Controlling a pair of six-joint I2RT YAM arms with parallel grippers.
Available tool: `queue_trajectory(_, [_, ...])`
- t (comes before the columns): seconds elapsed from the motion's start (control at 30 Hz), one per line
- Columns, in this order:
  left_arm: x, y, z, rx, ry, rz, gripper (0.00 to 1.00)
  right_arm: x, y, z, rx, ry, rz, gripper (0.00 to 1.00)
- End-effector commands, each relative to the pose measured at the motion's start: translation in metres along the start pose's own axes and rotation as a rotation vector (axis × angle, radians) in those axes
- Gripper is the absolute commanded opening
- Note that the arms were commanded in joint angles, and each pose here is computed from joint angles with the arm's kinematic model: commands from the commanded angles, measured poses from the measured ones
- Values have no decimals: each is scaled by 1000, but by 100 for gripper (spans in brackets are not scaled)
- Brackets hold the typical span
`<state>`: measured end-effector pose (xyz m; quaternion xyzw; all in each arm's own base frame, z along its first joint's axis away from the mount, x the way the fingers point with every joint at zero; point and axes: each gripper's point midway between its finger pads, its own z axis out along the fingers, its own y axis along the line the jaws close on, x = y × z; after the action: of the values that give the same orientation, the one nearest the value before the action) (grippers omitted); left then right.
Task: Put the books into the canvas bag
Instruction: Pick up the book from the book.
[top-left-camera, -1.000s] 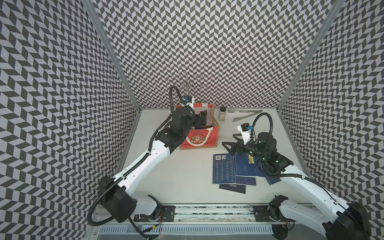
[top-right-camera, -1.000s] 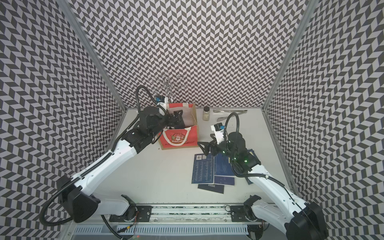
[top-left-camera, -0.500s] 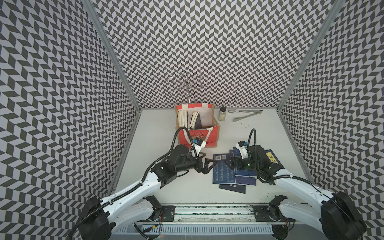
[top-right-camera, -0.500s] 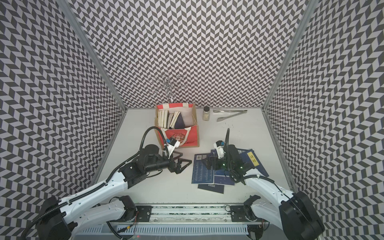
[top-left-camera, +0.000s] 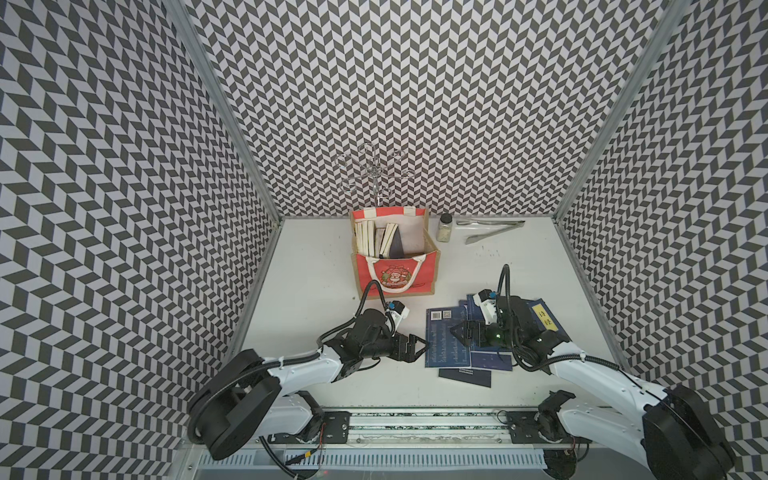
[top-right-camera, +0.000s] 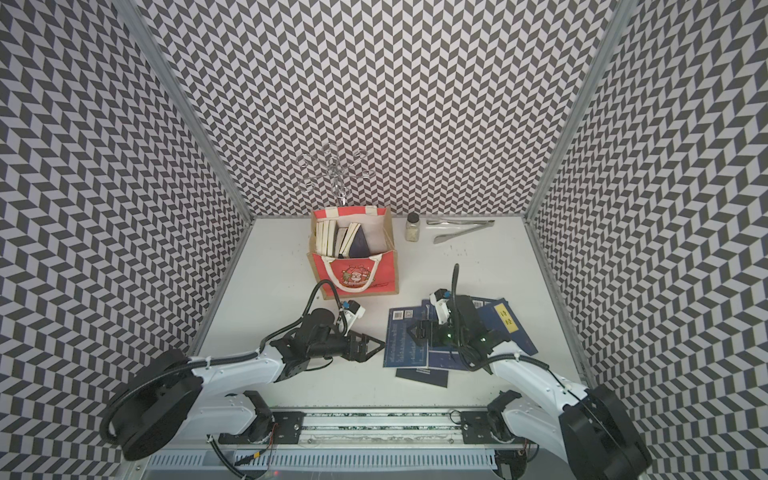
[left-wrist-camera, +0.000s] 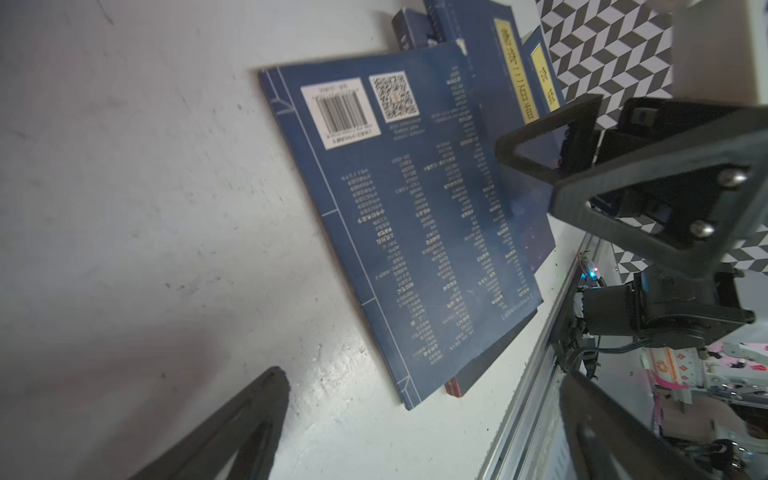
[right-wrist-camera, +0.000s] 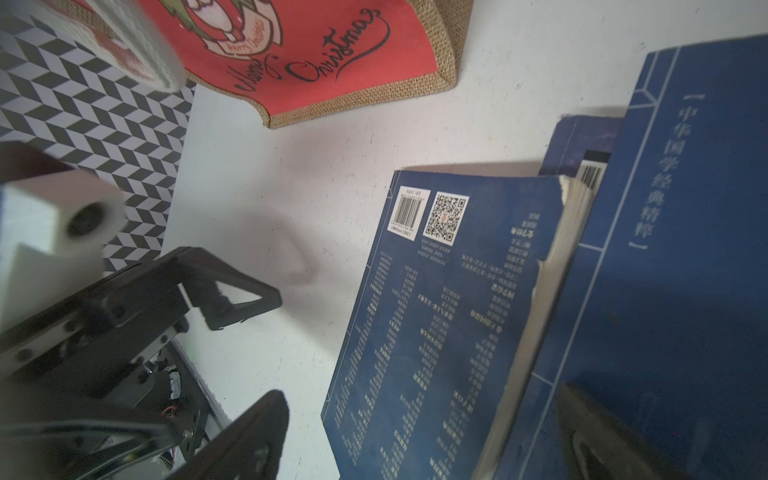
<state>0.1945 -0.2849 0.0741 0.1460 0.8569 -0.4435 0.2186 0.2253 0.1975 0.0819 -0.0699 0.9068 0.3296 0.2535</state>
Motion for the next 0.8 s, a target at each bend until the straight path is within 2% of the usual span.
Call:
queue_trajectory(0.0, [-16,-16,9,97,-12,-11,100,38,-12,2,45,99,58,99])
queue_trajectory(0.37, [-17,-9,28,120,27,-23,100,81,-10,-2,41,149,118,99])
queue_trajectory(0.77, [-7,-11,42,207,81,-46,99,65,-9,19,70,139,63,99])
